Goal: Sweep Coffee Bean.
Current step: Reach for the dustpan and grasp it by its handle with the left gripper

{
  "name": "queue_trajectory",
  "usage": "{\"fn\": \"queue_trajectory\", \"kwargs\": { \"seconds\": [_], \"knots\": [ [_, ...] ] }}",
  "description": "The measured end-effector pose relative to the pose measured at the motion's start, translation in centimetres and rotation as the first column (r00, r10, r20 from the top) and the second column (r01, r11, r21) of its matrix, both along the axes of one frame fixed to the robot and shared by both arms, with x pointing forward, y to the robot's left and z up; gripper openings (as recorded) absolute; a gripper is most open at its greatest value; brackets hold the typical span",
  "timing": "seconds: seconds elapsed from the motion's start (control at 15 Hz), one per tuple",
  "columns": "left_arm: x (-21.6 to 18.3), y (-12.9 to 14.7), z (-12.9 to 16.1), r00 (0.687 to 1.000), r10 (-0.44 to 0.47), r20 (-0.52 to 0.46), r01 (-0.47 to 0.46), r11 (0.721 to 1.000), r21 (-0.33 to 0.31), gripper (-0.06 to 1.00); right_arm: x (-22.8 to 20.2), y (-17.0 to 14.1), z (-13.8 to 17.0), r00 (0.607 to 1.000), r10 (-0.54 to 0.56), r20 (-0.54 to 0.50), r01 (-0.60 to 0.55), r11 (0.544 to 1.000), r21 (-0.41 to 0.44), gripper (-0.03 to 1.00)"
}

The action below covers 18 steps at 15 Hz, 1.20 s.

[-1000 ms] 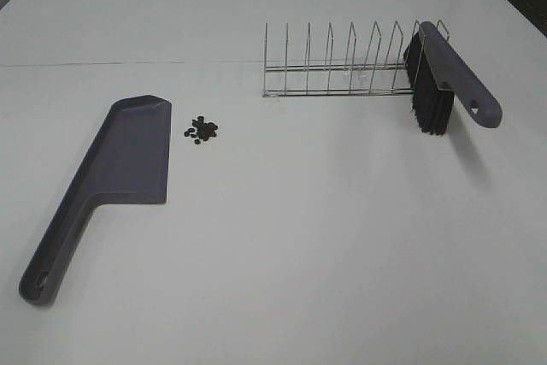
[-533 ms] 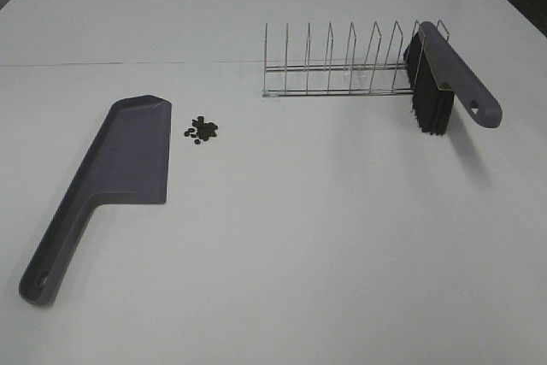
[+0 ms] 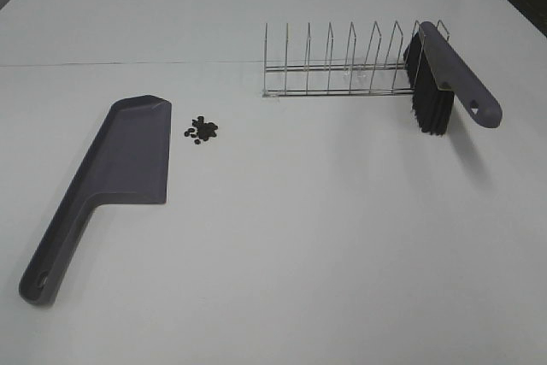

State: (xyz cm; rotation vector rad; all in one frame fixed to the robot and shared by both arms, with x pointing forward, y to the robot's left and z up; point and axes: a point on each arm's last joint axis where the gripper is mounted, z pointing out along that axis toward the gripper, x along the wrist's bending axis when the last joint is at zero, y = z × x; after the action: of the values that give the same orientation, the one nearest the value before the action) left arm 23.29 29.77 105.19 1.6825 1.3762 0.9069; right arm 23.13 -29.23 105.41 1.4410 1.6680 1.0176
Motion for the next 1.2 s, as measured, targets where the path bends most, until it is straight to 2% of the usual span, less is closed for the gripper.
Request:
{"fn": "queue_trajectory", "kwargs": {
  "seconds": [1.2],
  "knots": [
    [0.0,0.0,0.01,1.0,0.002,0.001,-0.002,1.0,-0.004,0.71,0.0,0.0,0.0,1.0,0.0,0.0,0.0,1.0,0.0,0.75]
  ]
}}
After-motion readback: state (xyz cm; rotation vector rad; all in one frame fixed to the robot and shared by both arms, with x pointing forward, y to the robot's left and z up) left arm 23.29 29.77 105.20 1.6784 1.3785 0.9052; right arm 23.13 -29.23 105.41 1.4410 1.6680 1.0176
